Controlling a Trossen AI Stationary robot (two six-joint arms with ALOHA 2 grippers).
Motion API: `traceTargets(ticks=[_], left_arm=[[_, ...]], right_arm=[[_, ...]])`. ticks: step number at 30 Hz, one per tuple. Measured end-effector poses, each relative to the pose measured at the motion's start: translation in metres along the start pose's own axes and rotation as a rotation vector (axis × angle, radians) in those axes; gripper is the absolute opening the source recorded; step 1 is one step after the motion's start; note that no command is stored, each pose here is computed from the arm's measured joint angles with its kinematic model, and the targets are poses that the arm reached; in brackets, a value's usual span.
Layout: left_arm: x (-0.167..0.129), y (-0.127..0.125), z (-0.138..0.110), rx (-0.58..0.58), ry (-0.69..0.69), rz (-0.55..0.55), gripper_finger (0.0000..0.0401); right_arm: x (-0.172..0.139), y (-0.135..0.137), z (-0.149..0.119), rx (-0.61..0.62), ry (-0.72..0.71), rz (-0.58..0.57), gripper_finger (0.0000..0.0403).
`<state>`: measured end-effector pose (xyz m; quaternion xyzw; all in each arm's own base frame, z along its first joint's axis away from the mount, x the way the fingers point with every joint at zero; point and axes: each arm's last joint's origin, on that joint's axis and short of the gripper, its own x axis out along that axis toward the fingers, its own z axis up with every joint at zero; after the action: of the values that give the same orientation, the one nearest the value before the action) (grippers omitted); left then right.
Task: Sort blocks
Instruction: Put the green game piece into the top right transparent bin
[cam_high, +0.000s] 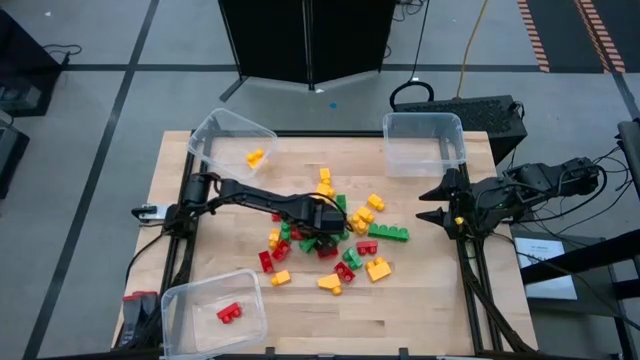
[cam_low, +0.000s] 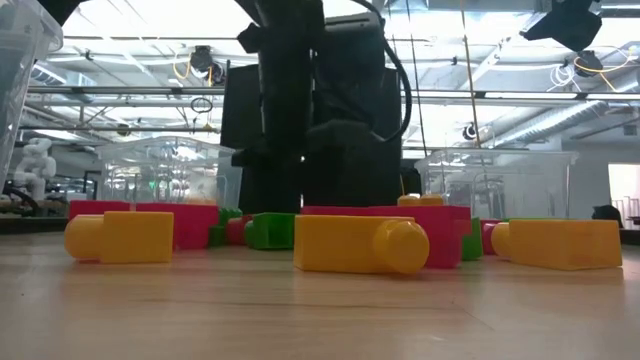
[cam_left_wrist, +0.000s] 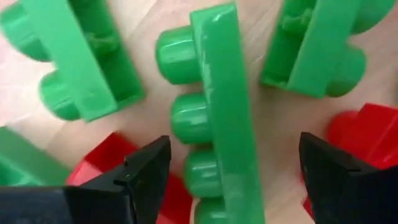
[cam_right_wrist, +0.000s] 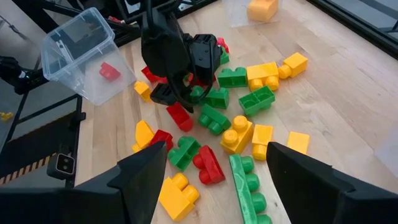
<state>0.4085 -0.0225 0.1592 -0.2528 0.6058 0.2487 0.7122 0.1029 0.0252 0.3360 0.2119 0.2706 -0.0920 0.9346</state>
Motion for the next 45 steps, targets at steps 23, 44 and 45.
traceTargets(ticks=[23, 44, 45], left_arm=[[0.003, -0.003, 0.004, -0.024, -0.045, -0.079, 0.0049], [-0.113, 0.010, 0.113, 0.069, -0.704, -0.059, 0.0001], [-0.116, 0.011, 0.119, 0.073, -0.751, -0.077, 0.0001]], right_arm=[[0.000, 0.000, 0.000, 0.019, 0.000, 0.000, 0.0272], [-0.001, 0.004, 0.006, 0.034, -0.055, 0.042, 0.0272], [-0.001, 0.004, 0.006, 0.035, -0.056, 0.043, 0.0272]])
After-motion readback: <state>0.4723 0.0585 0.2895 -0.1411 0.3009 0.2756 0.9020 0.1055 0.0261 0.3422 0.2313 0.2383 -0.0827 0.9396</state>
